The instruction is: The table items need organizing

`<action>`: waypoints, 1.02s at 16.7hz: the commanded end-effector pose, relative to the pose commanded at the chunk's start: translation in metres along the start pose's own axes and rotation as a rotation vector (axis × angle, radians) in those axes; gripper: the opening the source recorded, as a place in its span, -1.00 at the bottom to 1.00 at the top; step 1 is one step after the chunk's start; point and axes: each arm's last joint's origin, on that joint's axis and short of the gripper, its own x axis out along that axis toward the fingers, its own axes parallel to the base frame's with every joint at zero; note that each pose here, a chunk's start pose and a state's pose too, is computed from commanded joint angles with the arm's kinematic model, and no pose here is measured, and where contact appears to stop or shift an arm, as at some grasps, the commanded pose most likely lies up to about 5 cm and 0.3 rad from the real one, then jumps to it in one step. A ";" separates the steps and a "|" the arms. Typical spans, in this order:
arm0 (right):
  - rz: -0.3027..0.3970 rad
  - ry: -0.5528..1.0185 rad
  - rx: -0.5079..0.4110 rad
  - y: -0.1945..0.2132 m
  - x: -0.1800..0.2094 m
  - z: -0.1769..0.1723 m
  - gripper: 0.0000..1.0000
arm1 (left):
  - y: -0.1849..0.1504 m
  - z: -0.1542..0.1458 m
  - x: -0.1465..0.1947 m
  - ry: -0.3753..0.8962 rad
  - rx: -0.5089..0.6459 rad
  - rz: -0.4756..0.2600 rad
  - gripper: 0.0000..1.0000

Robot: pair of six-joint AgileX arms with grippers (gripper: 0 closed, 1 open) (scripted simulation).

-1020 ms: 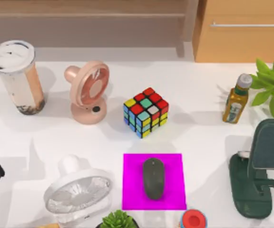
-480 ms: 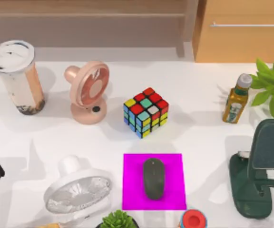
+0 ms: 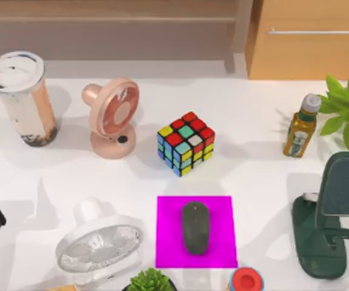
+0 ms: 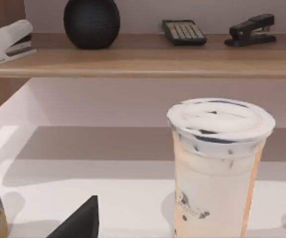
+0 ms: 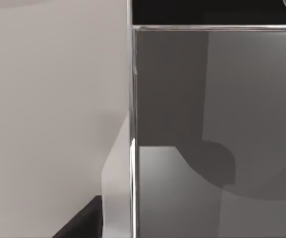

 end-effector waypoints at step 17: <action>0.000 0.000 0.000 0.000 0.000 0.000 -1.00 | 0.000 0.000 0.000 0.000 0.000 0.000 1.00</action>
